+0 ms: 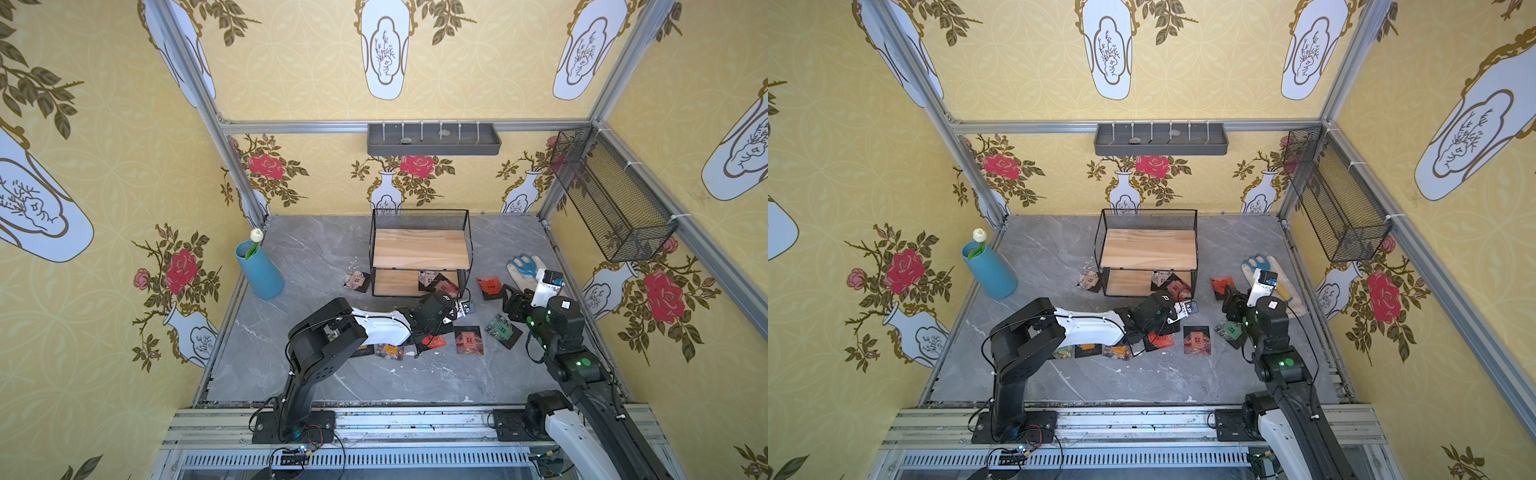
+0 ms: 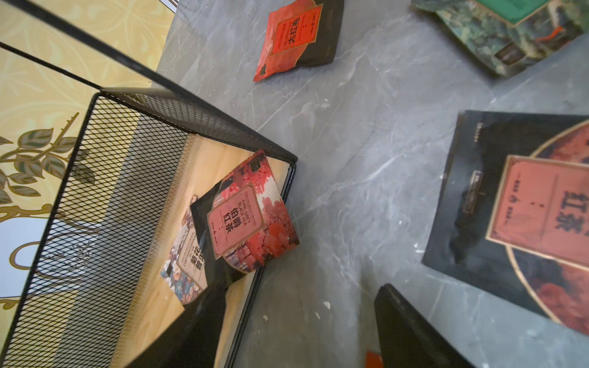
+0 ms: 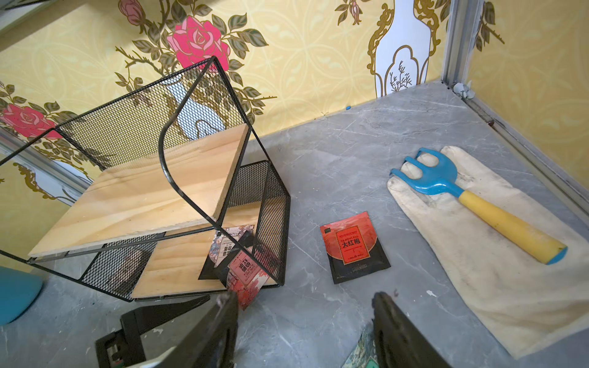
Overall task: Remove the tea bags from the shelf
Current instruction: Pick up the tea bag from the shelf.
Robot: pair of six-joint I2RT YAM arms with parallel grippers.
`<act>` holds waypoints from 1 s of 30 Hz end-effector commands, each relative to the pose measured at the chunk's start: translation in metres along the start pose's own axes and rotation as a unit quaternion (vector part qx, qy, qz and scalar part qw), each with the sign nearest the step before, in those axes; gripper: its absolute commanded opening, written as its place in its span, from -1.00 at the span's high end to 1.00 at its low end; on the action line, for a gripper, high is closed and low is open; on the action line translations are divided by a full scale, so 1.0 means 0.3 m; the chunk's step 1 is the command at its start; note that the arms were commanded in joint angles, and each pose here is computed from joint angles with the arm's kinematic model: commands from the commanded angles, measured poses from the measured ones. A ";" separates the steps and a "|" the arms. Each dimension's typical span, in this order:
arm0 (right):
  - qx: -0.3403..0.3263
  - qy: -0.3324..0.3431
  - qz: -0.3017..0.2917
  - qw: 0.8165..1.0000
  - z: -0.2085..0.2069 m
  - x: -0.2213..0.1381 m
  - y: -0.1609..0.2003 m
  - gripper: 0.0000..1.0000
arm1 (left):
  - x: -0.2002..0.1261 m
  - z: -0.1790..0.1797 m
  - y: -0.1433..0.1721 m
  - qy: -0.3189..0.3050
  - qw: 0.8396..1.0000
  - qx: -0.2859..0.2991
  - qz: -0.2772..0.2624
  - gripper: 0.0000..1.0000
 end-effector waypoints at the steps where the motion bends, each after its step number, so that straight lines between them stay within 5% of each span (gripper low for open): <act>1: 0.004 0.003 -0.019 1.000 -0.002 -0.007 -0.019 -0.40 | 0.030 0.005 -0.002 -0.013 1.000 0.001 -0.009 -0.66; 21: 0.010 0.011 -0.048 0.999 -0.008 -0.044 -0.046 -0.40 | 0.138 0.026 0.056 -0.014 1.000 0.004 0.021 -0.65; 30: 0.012 0.019 -0.053 0.998 -0.014 -0.052 -0.049 -0.40 | 0.150 0.022 0.087 0.006 0.999 -0.002 0.044 -0.49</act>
Point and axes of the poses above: each gripper's point midway between its finger pads, its own x axis out along the fingers, its own z axis along the line the jaws close on, y = z × x, the point moved 7 cm from there along -x, back along the fingers, and after that the axes turned 15 degrees about -x, right-handed, at the moved point
